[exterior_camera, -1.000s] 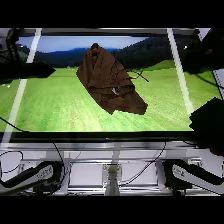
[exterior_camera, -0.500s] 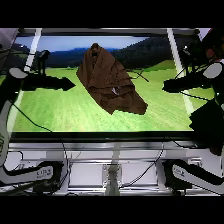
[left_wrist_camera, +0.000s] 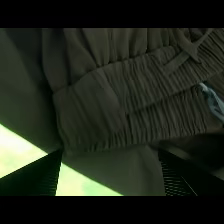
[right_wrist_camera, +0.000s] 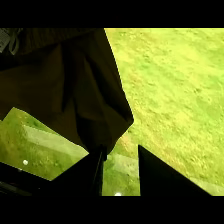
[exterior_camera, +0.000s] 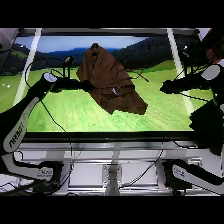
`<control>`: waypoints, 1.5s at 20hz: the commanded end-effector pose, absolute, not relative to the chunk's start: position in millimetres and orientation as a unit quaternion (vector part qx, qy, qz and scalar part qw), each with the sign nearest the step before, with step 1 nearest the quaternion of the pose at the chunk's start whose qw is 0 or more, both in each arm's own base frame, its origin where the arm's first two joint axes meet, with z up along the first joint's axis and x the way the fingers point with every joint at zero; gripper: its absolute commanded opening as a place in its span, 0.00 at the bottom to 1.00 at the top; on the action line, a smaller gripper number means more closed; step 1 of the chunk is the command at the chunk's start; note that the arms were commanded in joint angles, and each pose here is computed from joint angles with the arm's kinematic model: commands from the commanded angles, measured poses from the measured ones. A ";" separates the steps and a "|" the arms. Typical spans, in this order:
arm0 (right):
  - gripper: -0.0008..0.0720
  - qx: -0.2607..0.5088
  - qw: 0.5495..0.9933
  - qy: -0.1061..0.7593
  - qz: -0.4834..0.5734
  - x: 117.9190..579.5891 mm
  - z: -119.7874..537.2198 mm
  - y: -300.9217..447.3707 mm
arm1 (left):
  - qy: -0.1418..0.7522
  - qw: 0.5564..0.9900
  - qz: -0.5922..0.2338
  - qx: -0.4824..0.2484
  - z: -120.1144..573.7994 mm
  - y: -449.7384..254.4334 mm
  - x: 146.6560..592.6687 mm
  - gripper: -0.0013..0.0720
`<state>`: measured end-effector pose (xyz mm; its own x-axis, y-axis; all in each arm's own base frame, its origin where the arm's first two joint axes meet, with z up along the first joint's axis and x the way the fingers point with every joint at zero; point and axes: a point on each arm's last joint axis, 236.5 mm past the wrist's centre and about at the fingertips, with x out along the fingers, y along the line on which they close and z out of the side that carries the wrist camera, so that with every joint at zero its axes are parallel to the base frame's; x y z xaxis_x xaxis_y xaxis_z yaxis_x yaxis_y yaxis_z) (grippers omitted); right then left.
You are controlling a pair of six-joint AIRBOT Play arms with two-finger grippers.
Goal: Fold the clothes and pants, and hang the long-sleeved shirts on hangers.
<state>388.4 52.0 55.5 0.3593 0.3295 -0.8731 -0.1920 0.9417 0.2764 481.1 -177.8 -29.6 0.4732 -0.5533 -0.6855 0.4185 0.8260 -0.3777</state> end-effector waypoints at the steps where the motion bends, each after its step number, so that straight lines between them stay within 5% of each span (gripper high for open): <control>1: 0.35 0.064 0.823 0.542 0.158 389.0 55.4 52.1 | 0.404 0.874 -0.259 -0.070 -34.8 -180.6 497.7 0.95; 5: 0.35 0.064 0.822 0.543 0.158 388.9 55.2 52.1 | 0.412 0.872 -0.255 -0.071 -48.6 -182.2 498.6 0.94; 9: 0.35 0.064 0.822 0.543 0.158 388.9 55.2 51.9 | 0.416 0.869 -0.259 -0.073 -53.1 -189.3 496.6 0.57; 13: 0.35 0.063 0.822 0.543 0.158 388.8 55.2 51.6 | 0.405 0.876 -0.255 -0.067 -50.6 -194.6 500.5 0.56; 14: 0.35 0.063 0.822 0.543 0.158 388.8 55.2 51.6 | 0.402 0.877 -0.254 -0.066 -50.1 -195.6 501.3 0.50; 16: 0.35 0.063 0.822 0.543 0.158 388.8 55.2 51.6 | 0.403 0.876 -0.257 -0.064 -50.4 -198.9 499.8 0.16; 17: 0.35 0.063 0.822 0.543 0.158 388.9 55.1 51.6 | 0.403 0.876 -0.259 -0.064 -50.0 -200.9 499.2 0.06; 22: 0.35 0.035 0.837 0.530 0.133 398.8 54.0 35.4 | 0.341 0.895 -0.275 -0.081 18.3 -212.5 519.9 0.07; 30: 0.35 0.022 0.861 0.495 0.115 416.7 65.5 26.3 | 0.034 0.970 -0.234 -0.051 311.4 -172.0 504.0 0.07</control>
